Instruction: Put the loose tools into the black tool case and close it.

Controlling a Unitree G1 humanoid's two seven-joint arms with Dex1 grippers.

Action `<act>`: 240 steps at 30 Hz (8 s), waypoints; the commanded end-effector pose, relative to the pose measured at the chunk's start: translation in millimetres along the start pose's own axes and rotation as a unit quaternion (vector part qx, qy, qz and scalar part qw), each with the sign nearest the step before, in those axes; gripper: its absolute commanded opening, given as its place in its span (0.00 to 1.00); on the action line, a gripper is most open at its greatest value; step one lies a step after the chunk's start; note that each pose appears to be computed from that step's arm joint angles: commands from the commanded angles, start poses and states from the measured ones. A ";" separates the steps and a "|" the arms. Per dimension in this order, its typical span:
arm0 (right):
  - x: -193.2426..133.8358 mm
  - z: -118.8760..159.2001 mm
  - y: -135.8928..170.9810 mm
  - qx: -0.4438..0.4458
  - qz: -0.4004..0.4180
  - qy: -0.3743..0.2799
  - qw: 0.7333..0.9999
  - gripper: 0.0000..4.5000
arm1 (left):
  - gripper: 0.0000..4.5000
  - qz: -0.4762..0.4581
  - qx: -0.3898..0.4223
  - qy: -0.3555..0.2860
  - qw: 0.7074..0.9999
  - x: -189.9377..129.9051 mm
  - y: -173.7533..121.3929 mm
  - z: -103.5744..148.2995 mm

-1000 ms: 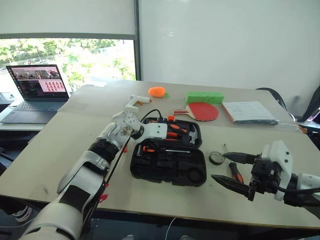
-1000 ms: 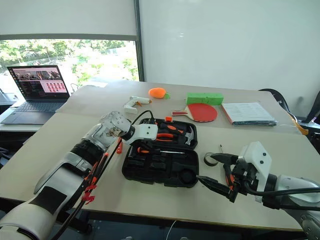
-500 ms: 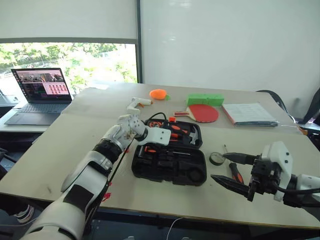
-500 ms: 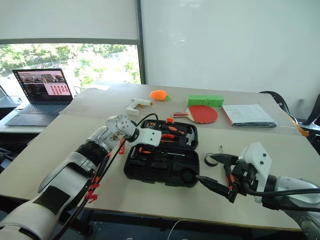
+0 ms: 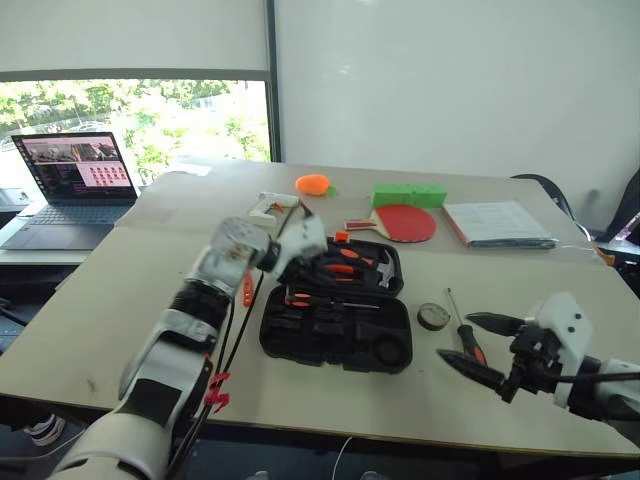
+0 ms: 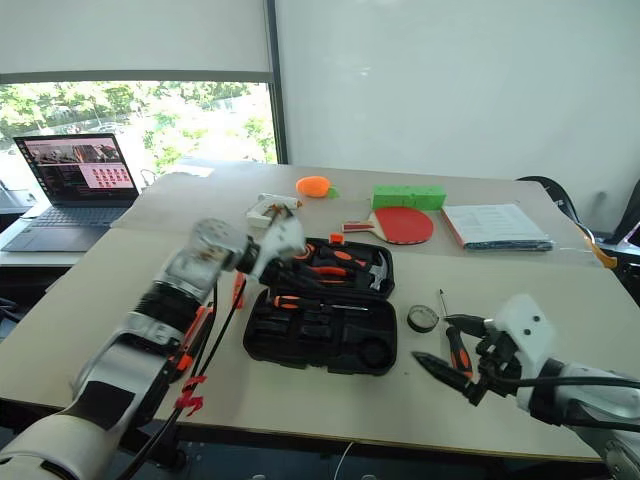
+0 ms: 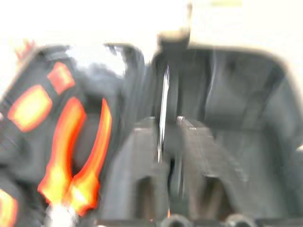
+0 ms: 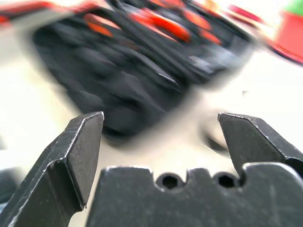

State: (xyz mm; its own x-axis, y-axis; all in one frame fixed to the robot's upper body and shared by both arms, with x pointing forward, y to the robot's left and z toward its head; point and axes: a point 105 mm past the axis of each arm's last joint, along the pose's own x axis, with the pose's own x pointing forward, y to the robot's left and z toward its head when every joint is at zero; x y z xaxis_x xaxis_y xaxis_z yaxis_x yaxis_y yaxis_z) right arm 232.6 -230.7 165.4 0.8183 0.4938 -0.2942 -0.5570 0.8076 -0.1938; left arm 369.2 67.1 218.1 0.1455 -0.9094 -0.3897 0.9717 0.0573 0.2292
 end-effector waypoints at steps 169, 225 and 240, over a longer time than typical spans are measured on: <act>139.1 101.6 58.8 -0.146 0.291 -0.080 0.942 0.00 | 1.00 0.165 -0.068 0.045 0.983 -133.5 -45.2 -22.4; 57.8 131.8 96.6 -0.127 0.260 -0.193 0.937 0.99 | 1.00 0.413 -0.528 0.247 0.699 -57.3 34.5 -103.9; 53.3 133.0 94.3 -0.117 0.245 -0.197 0.942 1.00 | 0.10 0.425 -0.569 0.231 0.665 -43.3 31.7 -126.0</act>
State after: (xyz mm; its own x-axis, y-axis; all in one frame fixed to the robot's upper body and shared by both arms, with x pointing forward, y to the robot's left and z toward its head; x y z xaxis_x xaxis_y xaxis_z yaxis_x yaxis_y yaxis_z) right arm 247.7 -84.1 245.5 0.4140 0.9077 -0.0686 -0.8766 0.3772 -0.2987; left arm 421.8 171.5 139.0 0.5581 -0.1015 -0.8236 -0.0320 0.9891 -0.1436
